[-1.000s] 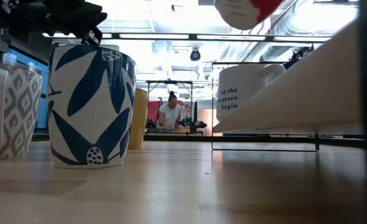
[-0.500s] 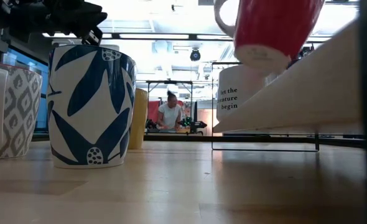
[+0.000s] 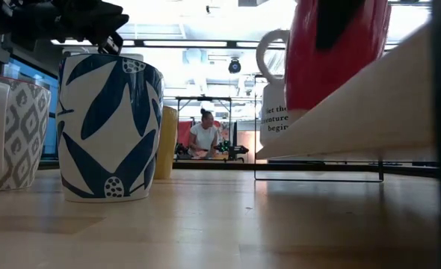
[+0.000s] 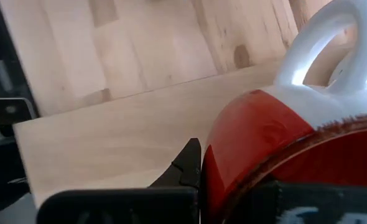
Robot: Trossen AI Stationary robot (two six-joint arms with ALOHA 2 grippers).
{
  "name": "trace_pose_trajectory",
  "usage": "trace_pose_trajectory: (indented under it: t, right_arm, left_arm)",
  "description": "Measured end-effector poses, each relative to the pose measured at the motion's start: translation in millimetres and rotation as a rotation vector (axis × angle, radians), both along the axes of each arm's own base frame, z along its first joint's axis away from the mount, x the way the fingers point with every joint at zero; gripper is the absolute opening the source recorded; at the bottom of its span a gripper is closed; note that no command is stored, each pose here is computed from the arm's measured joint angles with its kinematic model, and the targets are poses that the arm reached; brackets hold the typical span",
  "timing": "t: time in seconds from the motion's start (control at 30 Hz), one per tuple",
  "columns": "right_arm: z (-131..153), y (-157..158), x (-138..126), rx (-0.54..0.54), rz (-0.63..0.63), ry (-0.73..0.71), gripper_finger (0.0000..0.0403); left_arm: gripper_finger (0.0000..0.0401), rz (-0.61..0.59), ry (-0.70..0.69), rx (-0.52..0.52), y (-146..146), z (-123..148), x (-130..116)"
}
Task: Place coffee mugs
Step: Put the red mug on the shelf
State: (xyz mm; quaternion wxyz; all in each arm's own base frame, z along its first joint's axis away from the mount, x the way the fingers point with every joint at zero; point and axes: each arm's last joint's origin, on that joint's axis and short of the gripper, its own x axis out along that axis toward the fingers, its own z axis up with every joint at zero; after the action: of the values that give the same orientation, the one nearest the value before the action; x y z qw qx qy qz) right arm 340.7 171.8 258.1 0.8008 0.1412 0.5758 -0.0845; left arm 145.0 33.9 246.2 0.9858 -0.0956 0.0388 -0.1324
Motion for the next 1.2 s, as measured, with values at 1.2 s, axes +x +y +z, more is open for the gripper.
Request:
trace_pose_trajectory:
  t: [1.2]
  right_arm:
    - [-20,-19,21,0.047,0.060,0.059,0.0000]
  left_arm:
    - [0.0057,0.000,-0.036,0.000,0,4,0]
